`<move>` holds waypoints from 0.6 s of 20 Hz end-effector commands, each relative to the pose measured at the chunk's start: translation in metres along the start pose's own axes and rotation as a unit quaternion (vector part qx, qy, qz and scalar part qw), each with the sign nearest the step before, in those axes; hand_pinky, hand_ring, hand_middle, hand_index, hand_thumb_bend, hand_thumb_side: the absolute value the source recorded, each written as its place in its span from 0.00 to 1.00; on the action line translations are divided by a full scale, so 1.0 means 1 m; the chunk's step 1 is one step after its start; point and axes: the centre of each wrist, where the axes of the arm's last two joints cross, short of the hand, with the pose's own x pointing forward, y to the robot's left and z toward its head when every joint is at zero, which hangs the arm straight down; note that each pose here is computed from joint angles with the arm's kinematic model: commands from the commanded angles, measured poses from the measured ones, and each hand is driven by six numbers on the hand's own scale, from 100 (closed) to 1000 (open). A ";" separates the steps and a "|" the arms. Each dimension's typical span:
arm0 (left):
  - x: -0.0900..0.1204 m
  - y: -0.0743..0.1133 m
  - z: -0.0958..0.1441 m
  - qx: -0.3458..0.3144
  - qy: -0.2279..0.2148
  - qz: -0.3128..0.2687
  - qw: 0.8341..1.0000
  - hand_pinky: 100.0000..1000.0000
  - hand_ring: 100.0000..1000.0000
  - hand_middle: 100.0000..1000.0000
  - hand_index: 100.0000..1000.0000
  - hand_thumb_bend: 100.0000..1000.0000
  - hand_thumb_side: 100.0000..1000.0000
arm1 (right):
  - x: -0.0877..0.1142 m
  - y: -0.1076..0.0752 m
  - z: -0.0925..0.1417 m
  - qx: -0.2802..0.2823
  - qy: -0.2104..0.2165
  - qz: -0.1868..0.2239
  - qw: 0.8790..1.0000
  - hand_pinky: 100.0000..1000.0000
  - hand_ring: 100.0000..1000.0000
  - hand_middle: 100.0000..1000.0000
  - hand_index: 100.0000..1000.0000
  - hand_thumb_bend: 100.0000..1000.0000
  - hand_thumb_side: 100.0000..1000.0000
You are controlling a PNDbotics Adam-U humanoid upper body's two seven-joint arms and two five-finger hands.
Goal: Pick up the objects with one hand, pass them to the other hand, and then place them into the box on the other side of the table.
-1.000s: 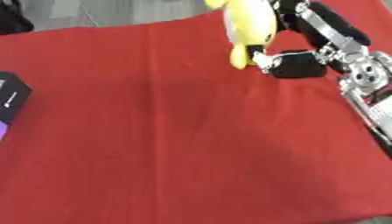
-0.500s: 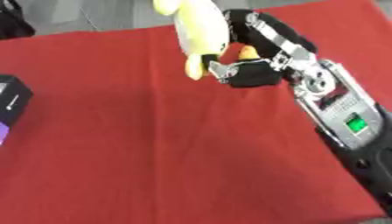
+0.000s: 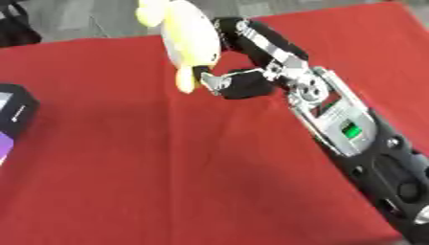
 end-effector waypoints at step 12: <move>0.040 -0.026 -0.028 -0.123 -0.028 -0.086 0.988 0.77 0.69 0.68 0.75 0.68 0.49 | -0.007 0.013 -0.015 0.006 -0.031 0.034 0.999 0.75 0.61 0.53 0.63 0.00 0.00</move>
